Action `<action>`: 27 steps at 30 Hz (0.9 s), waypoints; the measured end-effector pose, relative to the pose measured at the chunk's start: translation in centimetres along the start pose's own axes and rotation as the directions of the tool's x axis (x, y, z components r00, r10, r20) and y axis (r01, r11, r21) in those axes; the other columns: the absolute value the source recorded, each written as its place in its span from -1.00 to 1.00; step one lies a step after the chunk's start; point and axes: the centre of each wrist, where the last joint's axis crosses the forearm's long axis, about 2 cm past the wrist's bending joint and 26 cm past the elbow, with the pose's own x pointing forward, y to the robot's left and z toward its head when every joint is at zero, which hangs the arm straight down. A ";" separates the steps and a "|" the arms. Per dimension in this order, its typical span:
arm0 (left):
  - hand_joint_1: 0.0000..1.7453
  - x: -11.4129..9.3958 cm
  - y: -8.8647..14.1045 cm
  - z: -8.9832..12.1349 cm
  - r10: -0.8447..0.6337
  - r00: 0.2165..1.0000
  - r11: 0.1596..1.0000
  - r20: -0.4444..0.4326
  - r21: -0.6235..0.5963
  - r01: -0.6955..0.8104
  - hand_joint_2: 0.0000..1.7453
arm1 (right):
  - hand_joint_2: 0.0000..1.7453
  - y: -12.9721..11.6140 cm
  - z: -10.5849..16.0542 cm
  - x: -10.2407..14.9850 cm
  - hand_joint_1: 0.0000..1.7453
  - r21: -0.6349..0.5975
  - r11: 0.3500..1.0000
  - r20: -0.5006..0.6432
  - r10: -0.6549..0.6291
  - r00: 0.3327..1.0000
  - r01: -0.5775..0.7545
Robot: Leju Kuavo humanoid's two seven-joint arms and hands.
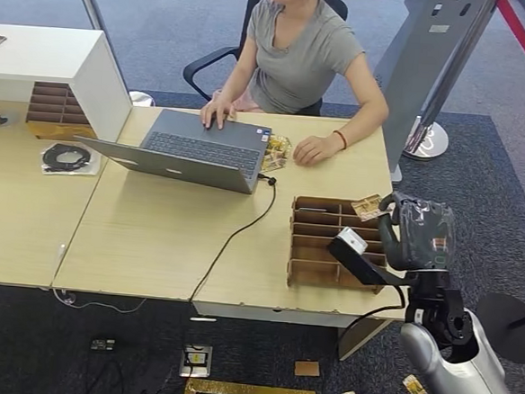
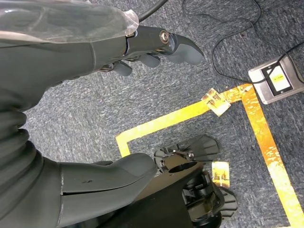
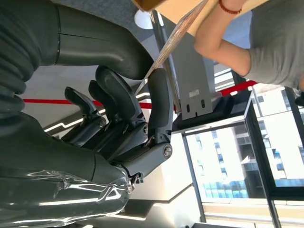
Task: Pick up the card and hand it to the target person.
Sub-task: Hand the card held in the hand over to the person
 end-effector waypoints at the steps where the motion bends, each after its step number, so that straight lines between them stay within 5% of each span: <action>1: -1.00 0.0 0.0 0.0 0.000 1.000 1.000 0.000 0.000 0.000 1.00 | 1.00 -0.2 -0.3 -0.1 0.84 -0.005 1.000 0.002 -0.002 1.000 0.002; 8: -1.00 0.3 0.1 -0.1 -0.019 1.000 1.000 0.010 -0.018 0.020 1.00 | 1.00 -0.8 -2.2 -0.5 0.84 -0.027 0.999 0.012 -0.017 1.000 0.017; 20: -1.00 3.3 0.2 -0.9 -0.072 0.997 0.995 0.024 -0.068 0.074 1.00 | 1.00 -1.2 -12.3 -3.1 0.91 -0.028 1.000 -0.004 0.006 1.000 -0.006; 27: -1.00 4.0 0.4 -1.1 -0.069 0.997 0.995 0.020 -0.070 0.070 1.00 | 1.00 0.2 -15.1 -2.8 0.84 0.017 1.000 -0.028 0.010 1.000 -0.010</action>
